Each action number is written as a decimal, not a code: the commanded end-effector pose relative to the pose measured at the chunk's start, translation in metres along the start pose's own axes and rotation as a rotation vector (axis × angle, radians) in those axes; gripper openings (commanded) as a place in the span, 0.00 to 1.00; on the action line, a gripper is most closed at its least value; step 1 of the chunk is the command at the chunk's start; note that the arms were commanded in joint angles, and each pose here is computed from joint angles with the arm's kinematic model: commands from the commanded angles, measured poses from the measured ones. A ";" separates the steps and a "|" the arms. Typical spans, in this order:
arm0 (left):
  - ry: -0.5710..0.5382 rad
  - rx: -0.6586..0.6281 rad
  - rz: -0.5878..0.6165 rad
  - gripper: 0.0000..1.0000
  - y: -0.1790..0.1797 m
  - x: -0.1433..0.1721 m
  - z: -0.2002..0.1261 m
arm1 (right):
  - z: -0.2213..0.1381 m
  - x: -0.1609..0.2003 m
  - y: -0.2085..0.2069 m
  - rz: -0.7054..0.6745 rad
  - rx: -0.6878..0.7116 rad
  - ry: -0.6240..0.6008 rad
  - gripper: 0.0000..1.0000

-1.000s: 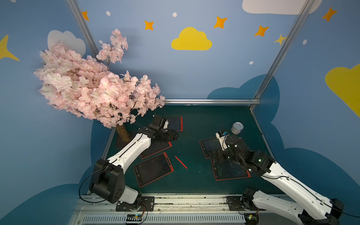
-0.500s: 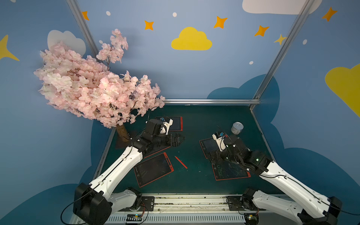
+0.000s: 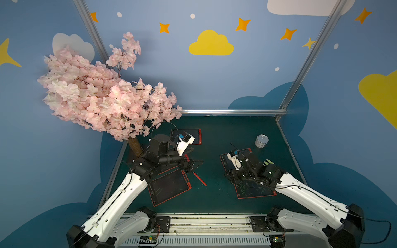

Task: Place the stylus back onto the writing tablet
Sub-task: Pick up the stylus from the center of the board, then place the stylus on the writing tablet.

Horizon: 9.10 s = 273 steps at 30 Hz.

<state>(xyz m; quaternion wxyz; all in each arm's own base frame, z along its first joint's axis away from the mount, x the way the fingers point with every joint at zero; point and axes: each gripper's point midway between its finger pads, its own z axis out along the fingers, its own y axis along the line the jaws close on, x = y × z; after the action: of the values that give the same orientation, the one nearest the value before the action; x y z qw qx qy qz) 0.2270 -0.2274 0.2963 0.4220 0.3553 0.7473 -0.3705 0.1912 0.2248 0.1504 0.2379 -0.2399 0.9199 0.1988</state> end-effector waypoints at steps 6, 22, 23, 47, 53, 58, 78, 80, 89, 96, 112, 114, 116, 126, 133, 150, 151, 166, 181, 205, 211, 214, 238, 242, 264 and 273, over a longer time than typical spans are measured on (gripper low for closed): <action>0.005 0.054 0.077 0.99 -0.014 0.026 -0.005 | 0.022 -0.002 0.017 0.020 -0.076 0.112 0.44; -0.050 0.014 0.089 0.97 -0.015 0.023 -0.015 | 0.094 0.001 0.067 -0.019 -0.189 0.331 0.32; -0.049 0.010 0.088 0.97 -0.014 0.023 -0.015 | 0.097 0.001 0.068 -0.017 -0.183 0.336 0.31; -0.041 0.030 0.059 0.97 -0.013 0.023 -0.010 | 0.151 0.017 0.069 -0.097 -0.048 0.451 0.20; -0.042 0.020 0.054 0.99 -0.011 0.023 -0.010 | 0.156 0.020 0.070 -0.106 -0.042 0.464 0.20; -0.038 0.016 0.045 0.99 -0.009 0.023 -0.009 | 0.159 0.022 0.071 -0.112 -0.033 0.470 0.19; 0.029 0.052 0.067 0.97 -0.018 0.034 -0.012 | 0.165 0.032 0.064 -0.148 0.023 0.501 0.16; 0.040 0.061 0.056 0.97 -0.017 0.035 -0.010 | 0.166 0.033 0.064 -0.148 0.024 0.504 0.16; 0.036 0.093 0.038 0.96 -0.019 0.034 -0.006 | 0.171 0.033 0.065 -0.149 0.027 0.510 0.12; 0.037 0.100 0.031 0.96 -0.020 0.034 -0.005 | 0.172 0.033 0.066 -0.163 0.037 0.516 0.08; 0.041 0.102 0.025 0.95 -0.019 0.035 -0.003 | 0.174 0.033 0.067 -0.183 0.067 0.523 0.07; 0.041 0.104 0.025 0.95 -0.019 0.035 -0.003 | 0.175 0.033 0.067 -0.189 0.070 0.523 0.09; 0.042 0.104 0.022 0.95 -0.019 0.035 -0.003 | 0.176 0.032 0.067 -0.189 0.073 0.519 0.09; 0.048 0.110 0.016 0.94 -0.019 0.036 -0.002 | 0.179 0.030 0.064 -0.205 0.119 0.514 0.09; 0.047 0.113 0.015 0.94 -0.020 0.036 -0.002 | 0.180 0.029 0.063 -0.216 0.144 0.500 0.09; 0.040 0.114 0.017 0.94 -0.020 0.035 -0.002 | 0.186 0.019 0.068 -0.166 0.144 0.421 0.10; 0.042 0.111 0.018 0.94 -0.020 0.035 -0.002 | 0.186 0.019 0.068 -0.163 0.140 0.417 0.10; 0.030 -0.016 -0.052 0.98 -0.011 0.035 -0.017 | 0.182 0.023 0.061 -0.121 0.125 0.337 0.15; 0.025 -0.095 -0.185 0.99 0.001 0.044 -0.015 | 0.188 0.024 0.052 -0.118 0.153 0.290 0.10; 0.026 -0.292 -0.574 0.99 0.036 0.077 -0.011 | 0.136 0.016 0.031 -0.053 0.088 0.199 0.02; -0.006 -0.321 -0.670 0.96 0.043 0.085 -0.009 | 0.118 0.006 0.027 -0.016 0.053 0.174 0.02; -0.008 -0.330 -0.699 0.95 0.048 0.090 -0.004 | 0.108 -0.002 0.024 -0.010 0.038 0.149 0.02; 0.006 -0.248 -1.002 0.74 0.067 0.119 0.069 | 0.081 -0.039 0.048 0.007 -0.100 0.035 0.02; -0.021 -0.228 -1.030 0.70 0.065 0.115 0.078 | 0.078 -0.041 0.053 0.000 -0.124 0.030 0.02; 0.004 -0.145 -1.113 0.49 0.069 0.117 0.119 | 0.066 -0.043 0.069 -0.007 -0.204 0.008 0.03; -0.022 -0.122 -1.133 0.36 0.069 0.113 0.121 | 0.067 -0.044 0.071 -0.007 -0.217 0.008 0.02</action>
<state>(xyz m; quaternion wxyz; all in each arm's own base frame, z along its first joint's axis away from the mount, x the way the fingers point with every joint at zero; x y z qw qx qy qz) 0.2823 -0.2692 0.1242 0.1798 -0.1338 0.8464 -0.4830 0.2106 0.3234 0.1263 0.1973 -0.2635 0.9019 0.2798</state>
